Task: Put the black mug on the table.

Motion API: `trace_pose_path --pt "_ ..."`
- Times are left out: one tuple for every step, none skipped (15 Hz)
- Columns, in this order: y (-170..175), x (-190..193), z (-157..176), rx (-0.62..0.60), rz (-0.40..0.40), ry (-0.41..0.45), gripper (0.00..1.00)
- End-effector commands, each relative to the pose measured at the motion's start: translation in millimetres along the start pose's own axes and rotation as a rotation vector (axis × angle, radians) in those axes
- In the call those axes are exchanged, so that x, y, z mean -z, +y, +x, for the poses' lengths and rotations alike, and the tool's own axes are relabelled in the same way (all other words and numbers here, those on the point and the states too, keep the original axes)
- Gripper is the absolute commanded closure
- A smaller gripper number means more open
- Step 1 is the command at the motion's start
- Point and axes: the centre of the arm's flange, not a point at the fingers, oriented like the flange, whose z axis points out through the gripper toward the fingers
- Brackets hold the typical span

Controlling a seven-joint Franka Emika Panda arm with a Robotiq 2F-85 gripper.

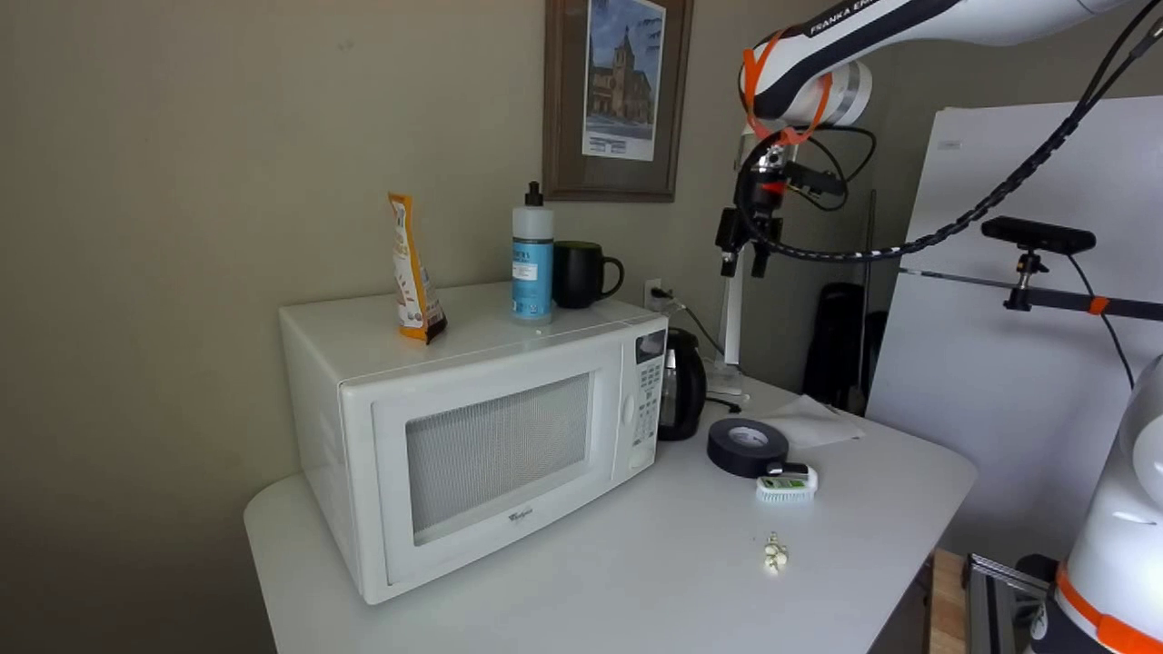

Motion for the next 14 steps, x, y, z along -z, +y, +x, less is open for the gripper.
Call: trace_pose_path --pt "-28.9 52.5 17.9 0.186 -0.072 -0.003 0.0" --pt "-36.6 63.8 25.4 0.239 -0.08 0.009 0.0" --pt "-29.5 45.4 9.2 0.148 -0.051 0.022 0.0" --pt "-37.9 56.4 12.9 0.183 -0.06 0.032 0.0" --pt "-42.9 62.1 15.6 0.202 -0.066 0.039 0.0" --pt "-44.3 63.5 17.3 0.211 -0.069 0.041 0.0" --pt "-43.7 62.4 18.3 0.216 -0.07 0.039 0.0" --pt "-42.6 60.7 19.0 0.218 -0.071 0.035 0.0" --pt "-41.9 59.2 19.7 0.219 -0.071 0.032 0.0" --pt "-37.2 60.0 22.3 0.232 -0.078 0.032 0.0" --pt "-36.6 62.5 24.0 0.256 -0.062 0.041 0.0" --pt "-36.1 65.2 27.0 0.282 -0.06 0.058 0.0" --pt "-35.6 65.5 34.4 0.274 -0.056 0.088 0.0" --pt "-36.2 67.4 38.8 0.297 -0.035 0.103 0.0"
